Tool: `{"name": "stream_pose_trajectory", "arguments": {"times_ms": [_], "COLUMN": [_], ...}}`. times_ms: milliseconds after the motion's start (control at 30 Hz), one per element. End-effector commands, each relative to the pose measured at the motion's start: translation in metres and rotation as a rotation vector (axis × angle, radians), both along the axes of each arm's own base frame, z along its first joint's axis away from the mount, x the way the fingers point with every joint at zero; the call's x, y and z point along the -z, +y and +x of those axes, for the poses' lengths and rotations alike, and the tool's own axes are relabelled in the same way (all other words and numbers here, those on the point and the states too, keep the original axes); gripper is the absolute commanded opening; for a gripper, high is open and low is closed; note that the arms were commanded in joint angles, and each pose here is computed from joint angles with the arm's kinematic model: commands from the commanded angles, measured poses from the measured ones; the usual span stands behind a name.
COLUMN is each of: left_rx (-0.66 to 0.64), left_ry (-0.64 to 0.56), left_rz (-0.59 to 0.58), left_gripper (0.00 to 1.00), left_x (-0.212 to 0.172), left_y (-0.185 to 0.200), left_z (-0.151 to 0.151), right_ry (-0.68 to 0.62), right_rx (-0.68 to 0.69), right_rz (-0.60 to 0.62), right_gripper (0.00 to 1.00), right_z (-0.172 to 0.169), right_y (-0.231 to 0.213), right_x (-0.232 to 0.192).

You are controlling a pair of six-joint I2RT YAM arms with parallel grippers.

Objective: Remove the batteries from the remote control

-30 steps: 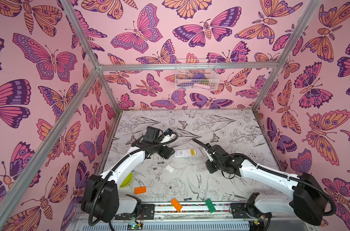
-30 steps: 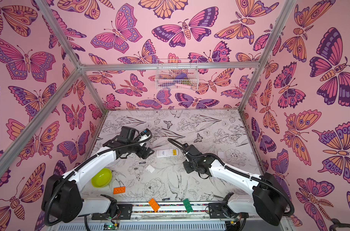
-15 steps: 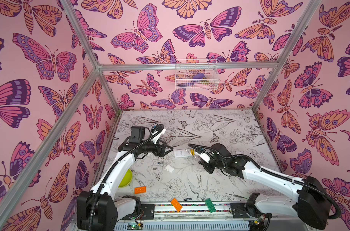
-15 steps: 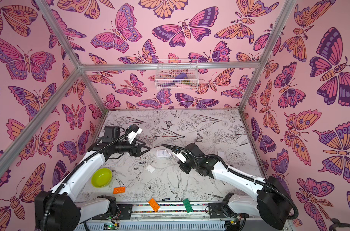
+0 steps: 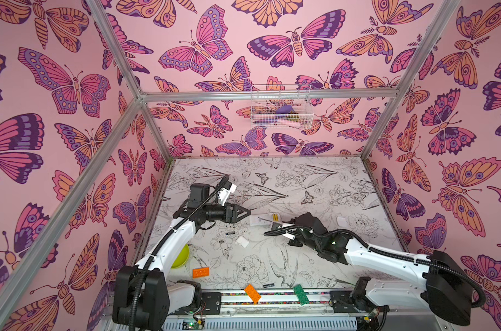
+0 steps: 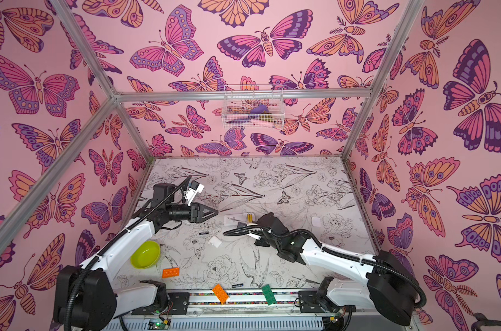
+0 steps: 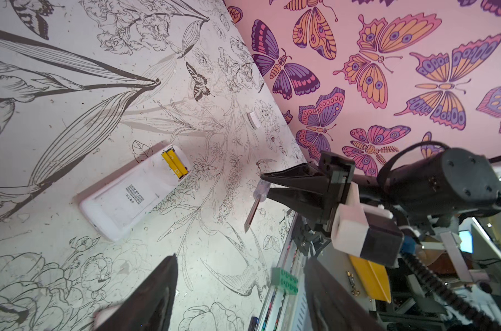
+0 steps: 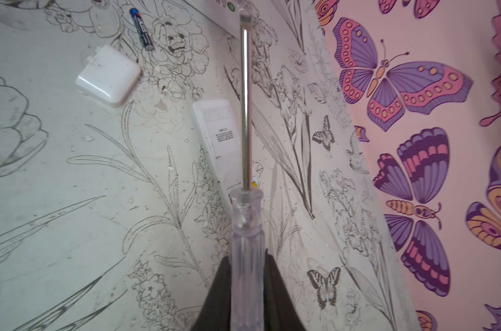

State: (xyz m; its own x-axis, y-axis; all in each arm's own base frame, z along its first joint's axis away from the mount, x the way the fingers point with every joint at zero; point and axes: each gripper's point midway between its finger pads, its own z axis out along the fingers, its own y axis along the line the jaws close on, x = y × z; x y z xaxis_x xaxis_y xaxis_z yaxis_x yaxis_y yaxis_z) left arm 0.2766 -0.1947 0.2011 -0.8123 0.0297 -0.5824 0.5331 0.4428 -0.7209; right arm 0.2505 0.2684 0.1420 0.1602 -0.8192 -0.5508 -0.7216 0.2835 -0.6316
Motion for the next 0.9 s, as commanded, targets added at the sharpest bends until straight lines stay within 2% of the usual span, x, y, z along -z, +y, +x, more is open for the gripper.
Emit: {"name": "stream_pose_trajectory", "arguments": {"times_ms": [0, 100, 133, 467, 867], "left_rx": [0.009, 0.016, 0.019, 0.058, 0.061], "left_ry": [0.029, 0.044, 0.086, 0.123, 0.156], "left_rz": [-0.042, -0.039, -0.034, -0.017, -0.020], "left_gripper": [0.69, 0.68, 0.66, 0.59, 0.38], "left_x": [0.001, 0.003, 0.014, 0.030, 0.034], "left_y": [-0.009, -0.013, -0.016, -0.035, -0.045], "left_z": [-0.003, -0.006, -0.004, -0.011, -0.011], "right_ry": [-0.183, -0.192, -0.192, -0.218, -0.237], "right_rx": [-0.009, -0.016, -0.018, -0.026, -0.024], "right_rz": [-0.020, -0.041, -0.041, -0.039, -0.043], "right_gripper": [0.00, 0.00, 0.00, 0.00, 0.00], "right_z": [0.010, 0.012, 0.012, 0.016, 0.015], "right_y": [0.002, 0.004, 0.005, 0.019, 0.036], "right_x": [-0.026, -0.026, -0.029, -0.028, -0.025]}}
